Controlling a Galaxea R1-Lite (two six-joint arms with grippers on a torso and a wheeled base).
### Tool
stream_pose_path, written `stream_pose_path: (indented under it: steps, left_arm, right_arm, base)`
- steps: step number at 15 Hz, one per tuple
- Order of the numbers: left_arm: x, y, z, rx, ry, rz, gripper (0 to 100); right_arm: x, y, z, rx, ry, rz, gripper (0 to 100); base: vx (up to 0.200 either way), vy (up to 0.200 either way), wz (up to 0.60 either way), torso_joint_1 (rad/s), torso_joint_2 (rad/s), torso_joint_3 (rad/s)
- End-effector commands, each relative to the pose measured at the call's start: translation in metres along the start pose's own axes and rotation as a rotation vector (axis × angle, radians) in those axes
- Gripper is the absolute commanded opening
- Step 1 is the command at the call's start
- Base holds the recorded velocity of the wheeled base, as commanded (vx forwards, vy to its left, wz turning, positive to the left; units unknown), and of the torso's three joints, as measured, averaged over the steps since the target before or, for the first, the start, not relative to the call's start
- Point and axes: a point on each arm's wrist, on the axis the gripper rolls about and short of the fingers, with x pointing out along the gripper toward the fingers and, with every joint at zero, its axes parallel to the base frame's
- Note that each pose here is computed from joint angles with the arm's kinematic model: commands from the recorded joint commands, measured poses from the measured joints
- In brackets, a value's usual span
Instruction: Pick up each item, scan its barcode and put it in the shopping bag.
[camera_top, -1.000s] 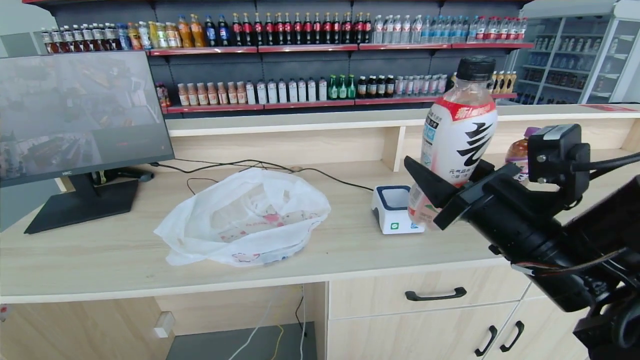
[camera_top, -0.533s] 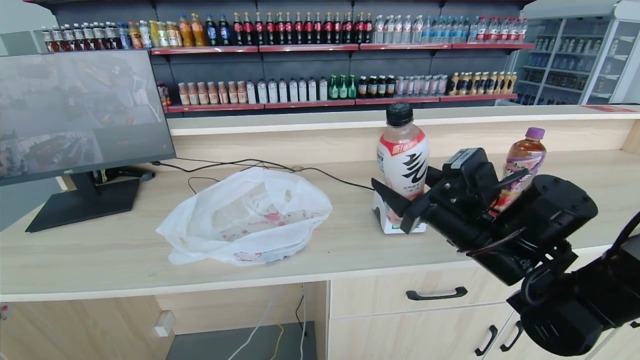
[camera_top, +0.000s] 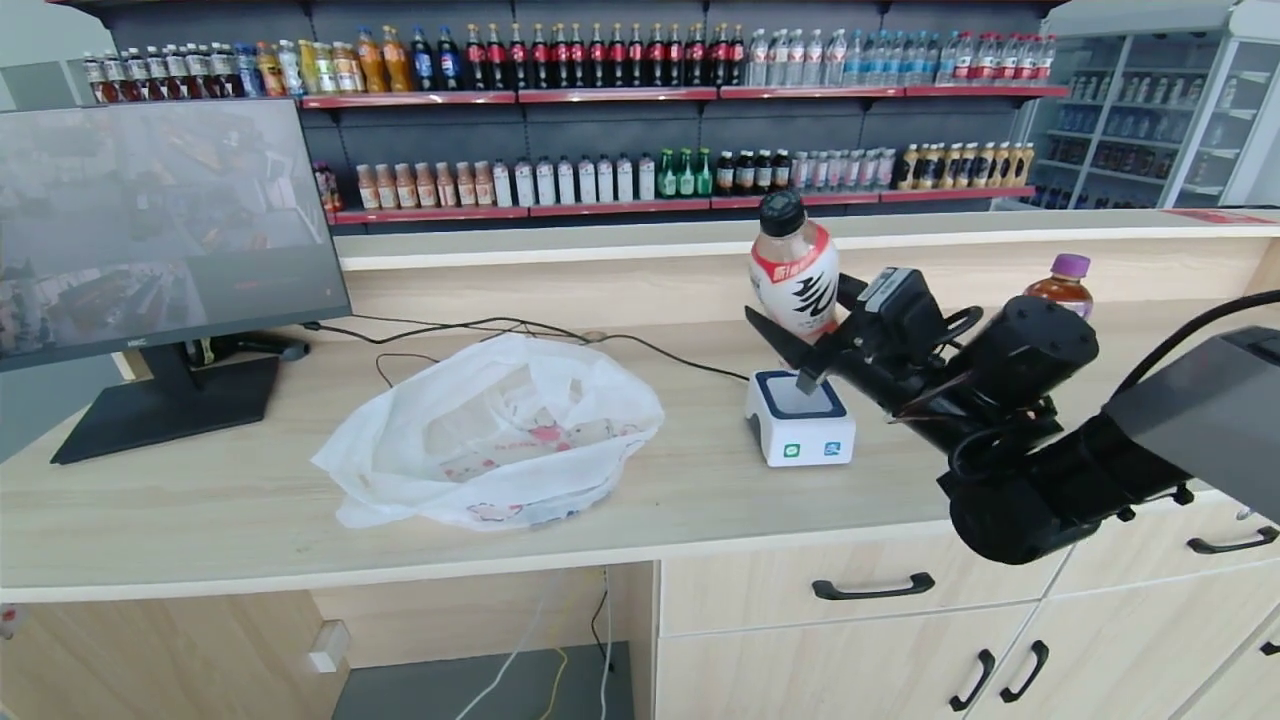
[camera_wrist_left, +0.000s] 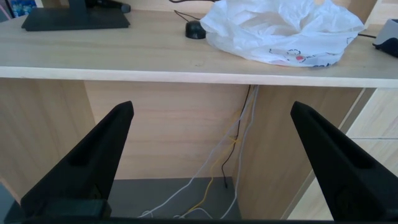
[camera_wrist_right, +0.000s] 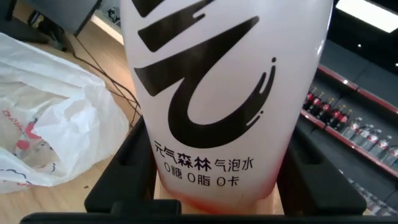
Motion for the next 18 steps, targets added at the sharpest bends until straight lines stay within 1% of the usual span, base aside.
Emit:
stream_pose_path:
  steps: [1,3,4,5,8,9,11,18]
  left_arm:
    - [0.000,0.000,0.000,0.000,0.000,0.000,100]
    - [0.000,0.000,0.000,0.000,0.000,0.000,100]
    - [0.000,0.000,0.000,0.000,0.000,0.000,100]
    - [0.000,0.000,0.000,-0.001,0.000,0.000,100]
    - [0.000,0.000,0.000,0.000,0.000,0.000,100]
    - [0.000,0.000,0.000,-0.001,0.000,0.000,100]
    - [0.000,0.000,0.000,0.000,0.000,0.000,100]
    - [0.000,0.000,0.000,0.000,0.000,0.000,100]
  right_arm:
    - [0.003,-0.003,-0.030,-0.050,-0.001,0.041,0]
    - [0.003,-0.003,-0.033,-0.074,-0.006,0.050,0]
    - [0.003,-0.021,-0.032,-0.162,-0.023,0.015,0]
    - [0.002,-0.027,-0.032,-0.186,-0.031,0.013,0]
    - [-0.002,-0.023,-0.046,-0.220,-0.041,0.084,0]
    - [-0.003,-0.017,-0.054,-0.222,-0.058,0.143,0]
    - [-0.005,-0.012,-0.061,-0.227,-0.077,0.196,0]
    - [-0.009,-0.015,-0.067,-0.266,-0.101,0.243,0]
  base:
    - [0.000,0.000,0.00,0.000,0.00,0.000]
    - [0.000,0.000,0.00,0.000,0.00,0.000]
    - [0.000,0.000,0.00,0.000,0.00,0.000]
    - [0.000,0.000,0.00,0.000,0.00,0.000]
    - [0.000,0.000,0.00,0.000,0.00,0.000]
    - [0.000,0.000,0.00,0.000,0.00,0.000]
    - [0.000,0.000,0.00,0.000,0.00,0.000]
    - [0.000,0.000,0.00,0.000,0.00,0.000]
